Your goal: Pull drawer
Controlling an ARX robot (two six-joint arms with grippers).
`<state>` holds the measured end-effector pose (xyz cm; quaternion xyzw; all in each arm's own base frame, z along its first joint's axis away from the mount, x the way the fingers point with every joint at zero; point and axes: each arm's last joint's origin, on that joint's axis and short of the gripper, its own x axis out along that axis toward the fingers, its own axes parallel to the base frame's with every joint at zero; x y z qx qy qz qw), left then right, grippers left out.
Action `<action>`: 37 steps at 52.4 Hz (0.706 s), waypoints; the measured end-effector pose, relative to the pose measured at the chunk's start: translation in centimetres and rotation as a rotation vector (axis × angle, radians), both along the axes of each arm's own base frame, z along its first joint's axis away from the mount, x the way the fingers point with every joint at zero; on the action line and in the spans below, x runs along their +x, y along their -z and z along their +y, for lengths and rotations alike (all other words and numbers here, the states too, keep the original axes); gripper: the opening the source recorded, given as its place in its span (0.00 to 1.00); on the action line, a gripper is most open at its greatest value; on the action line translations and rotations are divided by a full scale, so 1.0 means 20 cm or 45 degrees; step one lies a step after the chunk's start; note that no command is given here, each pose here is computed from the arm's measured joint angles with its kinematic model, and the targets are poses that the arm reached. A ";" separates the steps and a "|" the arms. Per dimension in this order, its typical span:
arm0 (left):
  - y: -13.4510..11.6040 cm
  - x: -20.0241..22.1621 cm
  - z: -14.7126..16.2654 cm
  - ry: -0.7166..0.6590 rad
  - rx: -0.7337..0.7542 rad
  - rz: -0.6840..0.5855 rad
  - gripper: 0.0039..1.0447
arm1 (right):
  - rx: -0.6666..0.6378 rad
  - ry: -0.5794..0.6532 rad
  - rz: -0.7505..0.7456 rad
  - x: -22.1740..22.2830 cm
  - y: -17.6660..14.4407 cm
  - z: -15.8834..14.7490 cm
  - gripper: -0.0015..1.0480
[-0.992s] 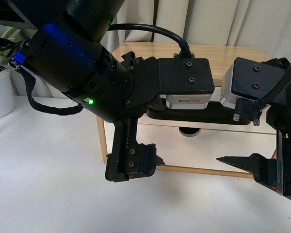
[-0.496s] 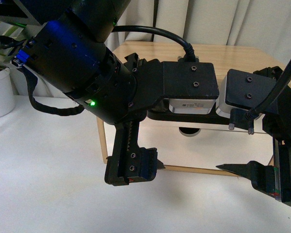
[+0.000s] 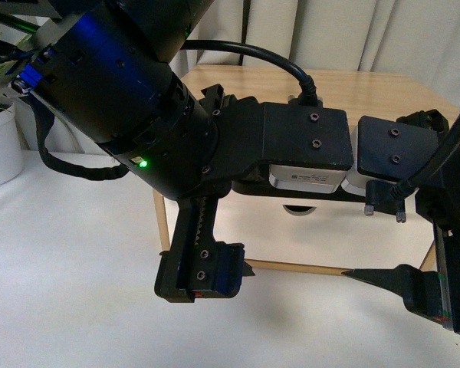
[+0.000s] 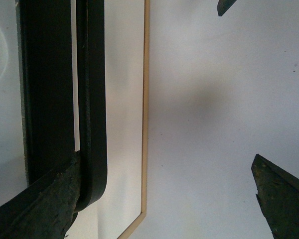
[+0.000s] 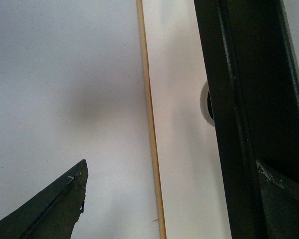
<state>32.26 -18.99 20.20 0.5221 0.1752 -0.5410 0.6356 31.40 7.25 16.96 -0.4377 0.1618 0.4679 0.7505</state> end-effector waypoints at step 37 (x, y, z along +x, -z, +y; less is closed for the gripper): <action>0.00 -0.24 0.12 0.213 0.082 0.015 0.94 | -0.098 -0.203 0.069 -0.29 -0.03 0.00 0.91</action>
